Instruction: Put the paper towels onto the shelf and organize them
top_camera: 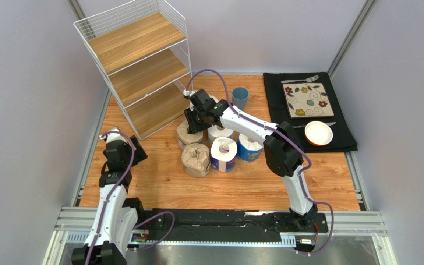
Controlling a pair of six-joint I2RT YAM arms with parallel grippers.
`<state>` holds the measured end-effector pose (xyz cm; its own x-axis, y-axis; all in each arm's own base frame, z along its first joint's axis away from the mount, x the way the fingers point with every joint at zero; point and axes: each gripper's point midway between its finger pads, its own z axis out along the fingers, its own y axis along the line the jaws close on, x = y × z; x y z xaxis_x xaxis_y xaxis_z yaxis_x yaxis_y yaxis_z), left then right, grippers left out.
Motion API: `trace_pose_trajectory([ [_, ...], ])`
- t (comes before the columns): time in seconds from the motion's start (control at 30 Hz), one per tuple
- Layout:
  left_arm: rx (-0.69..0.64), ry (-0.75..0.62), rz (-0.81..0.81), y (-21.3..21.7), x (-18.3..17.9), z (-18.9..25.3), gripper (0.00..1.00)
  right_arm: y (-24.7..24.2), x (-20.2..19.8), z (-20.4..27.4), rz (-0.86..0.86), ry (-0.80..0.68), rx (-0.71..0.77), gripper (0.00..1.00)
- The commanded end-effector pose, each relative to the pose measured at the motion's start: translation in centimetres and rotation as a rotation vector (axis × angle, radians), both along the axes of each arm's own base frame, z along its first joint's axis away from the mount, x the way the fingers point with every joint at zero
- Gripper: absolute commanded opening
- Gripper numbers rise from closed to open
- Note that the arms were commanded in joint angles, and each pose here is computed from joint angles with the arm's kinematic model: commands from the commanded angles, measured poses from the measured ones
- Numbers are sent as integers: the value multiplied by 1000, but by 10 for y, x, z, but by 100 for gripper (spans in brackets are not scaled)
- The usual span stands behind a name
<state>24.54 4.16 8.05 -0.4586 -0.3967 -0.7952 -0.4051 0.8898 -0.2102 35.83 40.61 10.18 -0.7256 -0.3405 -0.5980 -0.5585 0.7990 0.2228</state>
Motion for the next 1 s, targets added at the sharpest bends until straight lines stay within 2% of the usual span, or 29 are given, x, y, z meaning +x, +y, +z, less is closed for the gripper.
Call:
trace_pose_trajectory([
  [0.0,-13,-8,7,0,1,1,90,2,2,-4,6,5,-2,34],
  [0.3,-15,-8,5,-1,1,1,90,3,3,22,2,-26,23,30],
  [0.97,-15,-11,6,0,1,1,90,4,15,191,-35,-259,292,29],
])
